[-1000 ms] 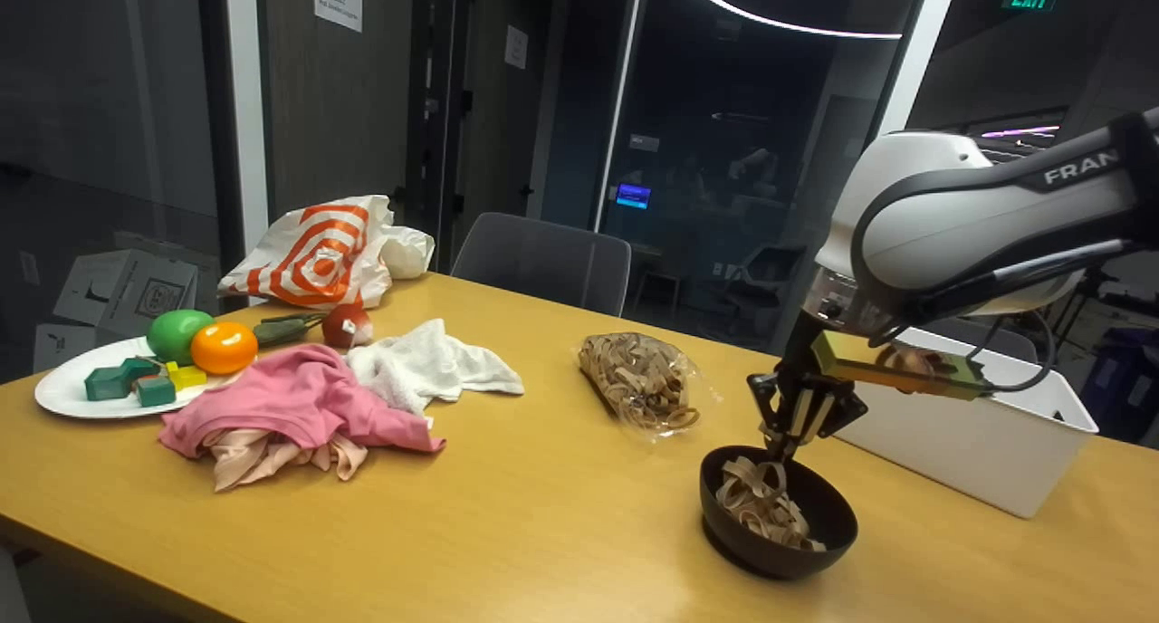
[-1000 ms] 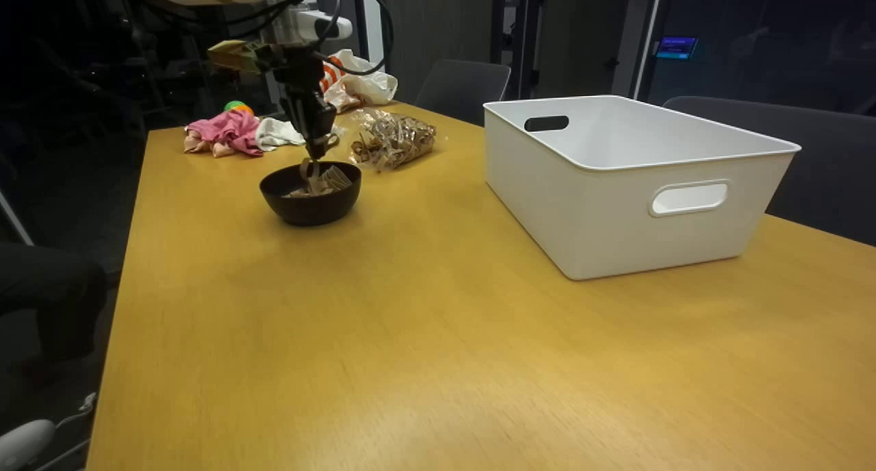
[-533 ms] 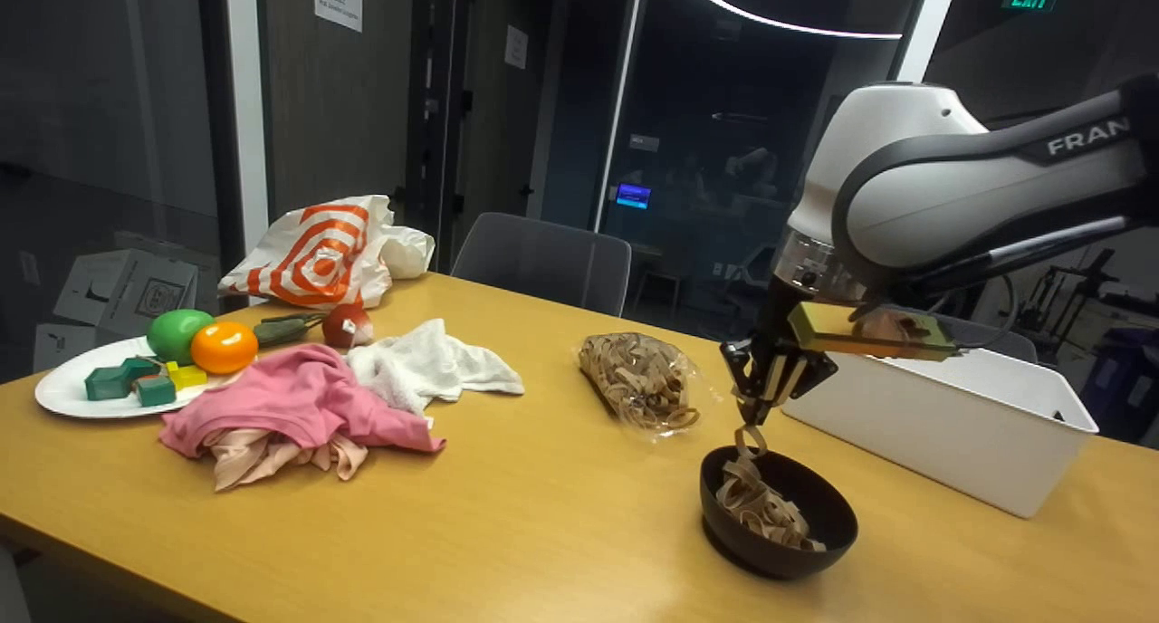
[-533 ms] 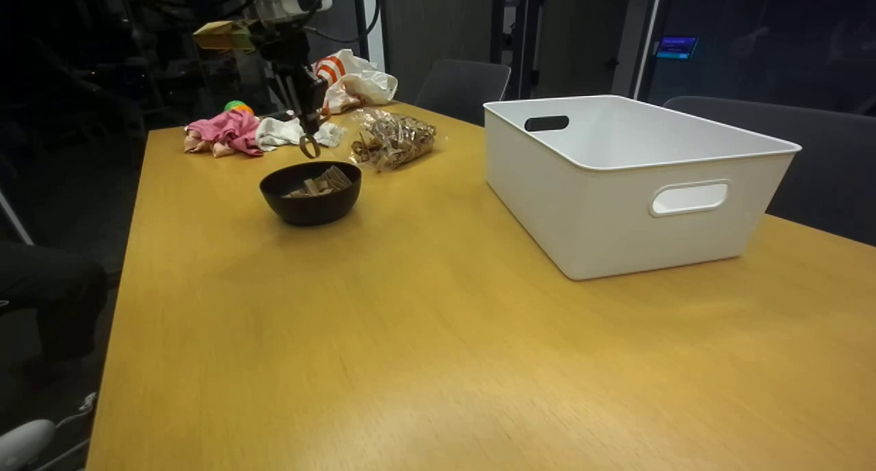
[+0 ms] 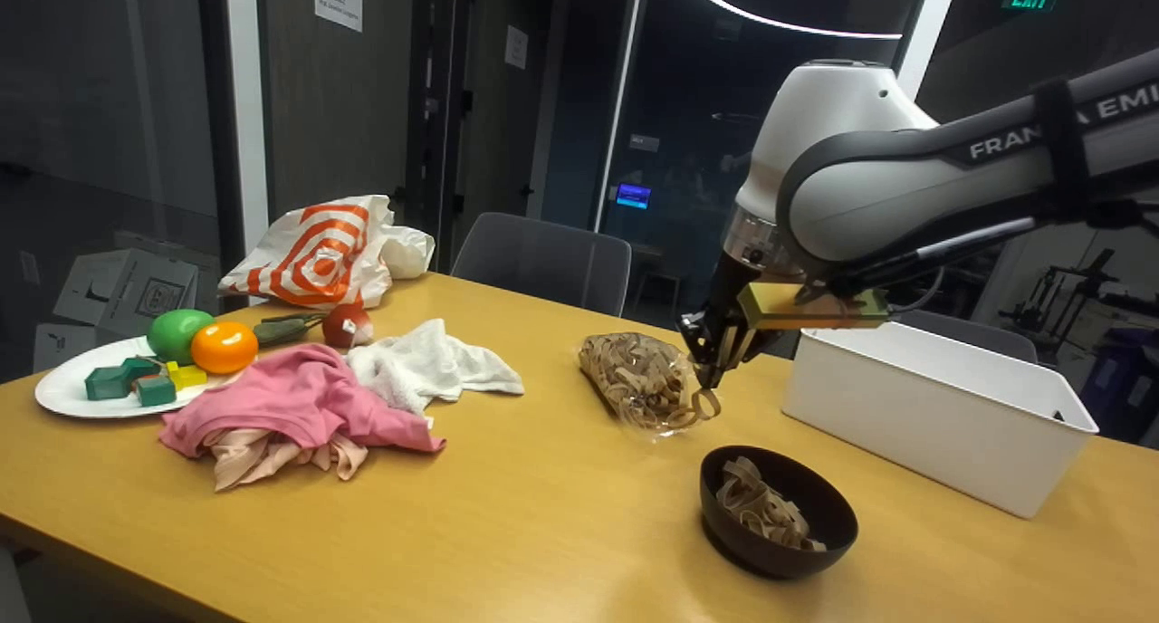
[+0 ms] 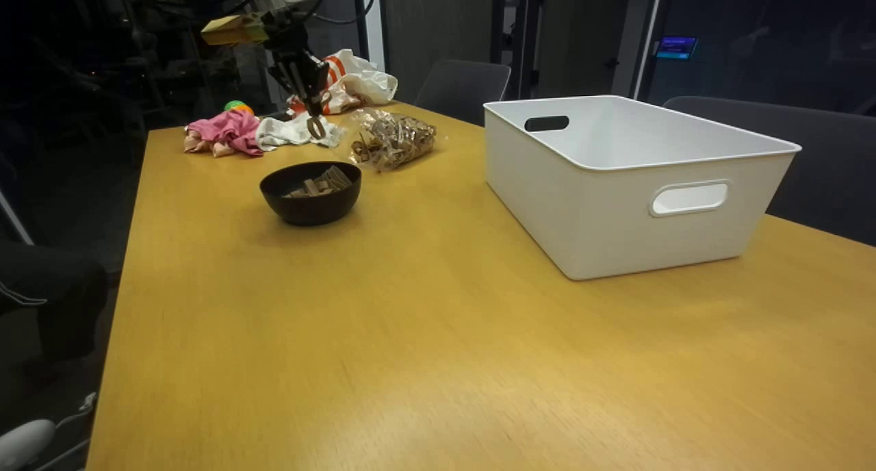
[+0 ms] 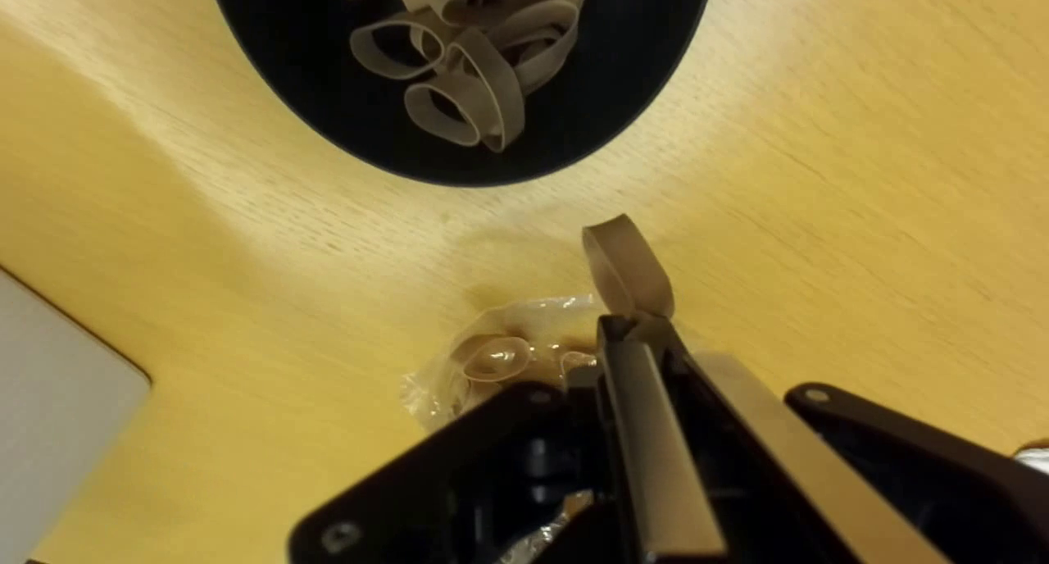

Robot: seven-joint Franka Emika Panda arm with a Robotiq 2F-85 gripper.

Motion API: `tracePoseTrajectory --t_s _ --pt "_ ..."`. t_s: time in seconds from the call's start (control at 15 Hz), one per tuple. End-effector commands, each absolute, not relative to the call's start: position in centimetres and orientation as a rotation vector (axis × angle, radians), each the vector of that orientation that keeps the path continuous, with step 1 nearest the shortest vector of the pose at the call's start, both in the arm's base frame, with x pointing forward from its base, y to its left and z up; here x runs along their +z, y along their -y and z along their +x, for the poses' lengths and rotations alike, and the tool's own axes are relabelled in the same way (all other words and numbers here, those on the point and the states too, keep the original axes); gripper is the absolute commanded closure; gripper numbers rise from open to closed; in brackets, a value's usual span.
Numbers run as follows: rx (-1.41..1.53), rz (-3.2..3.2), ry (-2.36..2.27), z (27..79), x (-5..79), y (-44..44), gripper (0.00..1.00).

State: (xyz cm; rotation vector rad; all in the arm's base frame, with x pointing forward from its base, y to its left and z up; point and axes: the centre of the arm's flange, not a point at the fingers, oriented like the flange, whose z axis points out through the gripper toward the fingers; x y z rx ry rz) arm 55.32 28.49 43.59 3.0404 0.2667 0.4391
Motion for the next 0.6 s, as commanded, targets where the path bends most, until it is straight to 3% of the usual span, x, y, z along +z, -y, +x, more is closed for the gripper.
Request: tracePoseTrajectory --t_s 0.0,0.53 --pt "0.493 3.046 -0.29 57.9 42.2 -31.1 0.92" --pt "0.372 2.989 -0.244 61.1 36.9 -30.9 0.92"
